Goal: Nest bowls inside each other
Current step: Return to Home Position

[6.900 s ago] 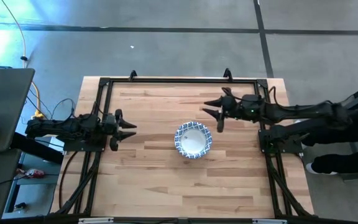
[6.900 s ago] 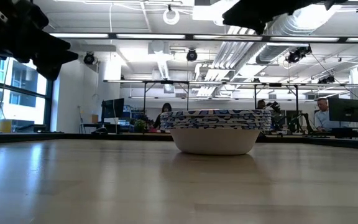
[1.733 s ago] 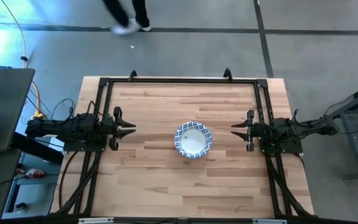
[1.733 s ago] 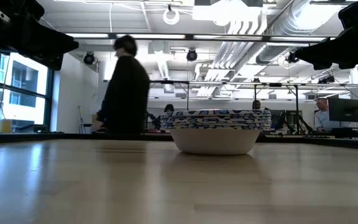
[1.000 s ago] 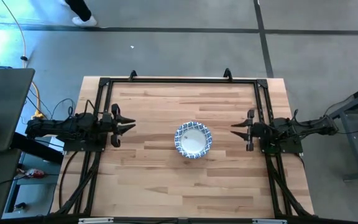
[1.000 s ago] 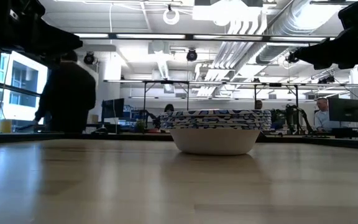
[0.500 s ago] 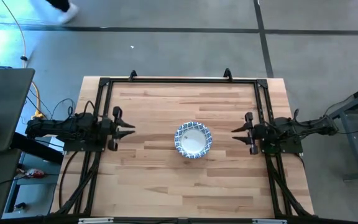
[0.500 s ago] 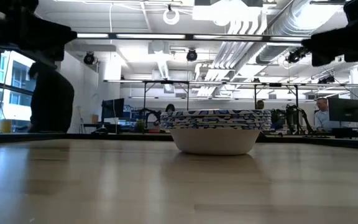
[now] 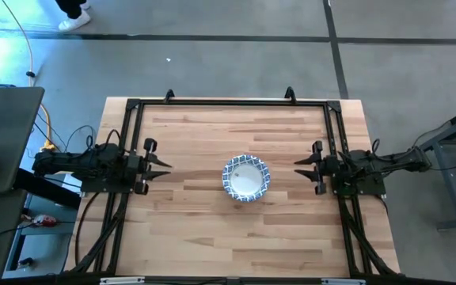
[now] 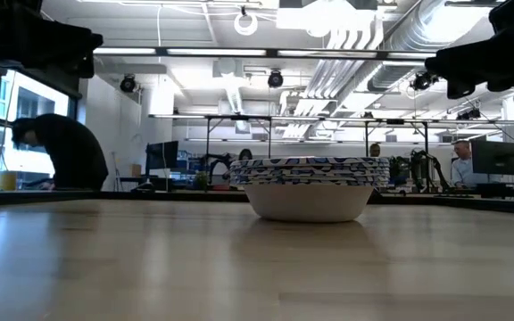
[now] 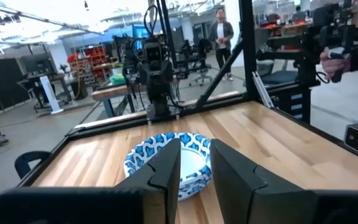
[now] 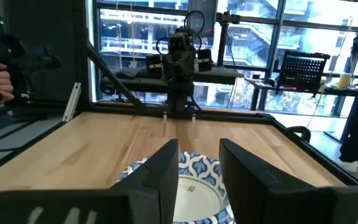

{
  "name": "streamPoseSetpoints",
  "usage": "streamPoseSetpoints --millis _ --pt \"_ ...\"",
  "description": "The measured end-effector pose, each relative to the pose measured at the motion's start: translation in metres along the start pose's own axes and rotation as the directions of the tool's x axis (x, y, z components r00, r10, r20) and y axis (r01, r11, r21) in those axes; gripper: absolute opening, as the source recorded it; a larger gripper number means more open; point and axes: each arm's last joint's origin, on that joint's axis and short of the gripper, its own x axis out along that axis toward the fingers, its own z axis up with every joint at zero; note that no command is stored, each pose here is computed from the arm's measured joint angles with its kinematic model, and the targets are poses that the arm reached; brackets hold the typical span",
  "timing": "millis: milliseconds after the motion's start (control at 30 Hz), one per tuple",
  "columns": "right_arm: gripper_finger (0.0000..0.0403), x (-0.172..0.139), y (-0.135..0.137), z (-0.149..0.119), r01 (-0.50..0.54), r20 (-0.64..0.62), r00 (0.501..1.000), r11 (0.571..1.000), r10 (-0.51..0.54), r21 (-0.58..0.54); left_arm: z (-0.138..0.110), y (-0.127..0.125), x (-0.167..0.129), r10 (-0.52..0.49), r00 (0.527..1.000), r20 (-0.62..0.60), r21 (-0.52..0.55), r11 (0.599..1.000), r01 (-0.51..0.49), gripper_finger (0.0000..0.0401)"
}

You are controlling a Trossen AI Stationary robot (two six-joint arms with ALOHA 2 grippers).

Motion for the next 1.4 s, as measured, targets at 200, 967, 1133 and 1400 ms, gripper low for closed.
streamPoseSetpoints --millis 200,967,1133,1400 --pt "0.0108 0.000 -0.001 -0.001 0.021 -0.007 1.000 1.000 -0.021 -0.015 -0.017 -0.003 0.005 0.010 1.000 0.030 -0.007 1.000 -0.010 0.0076" --pt "0.0108 0.000 -0.001 -0.004 0.032 -0.044 0.999 0.999 -0.033 -0.016 -0.026 -0.005 0.007 -0.021 0.998 -0.066 -0.063 0.998 0.017 0.0076" --pt "0.0108 0.000 -0.001 -0.004 0.032 -0.043 0.999 0.999 -0.032 -0.013 -0.026 -0.005 0.007 -0.016 0.997 -0.073 -0.058 0.998 0.012 0.0076" --pt "0.0108 0.000 0.000 -0.004 0.020 -0.043 0.999 1.000 -0.021 -0.007 -0.026 -0.005 0.007 -0.011 0.997 -0.074 -0.066 0.998 0.006 0.0076"
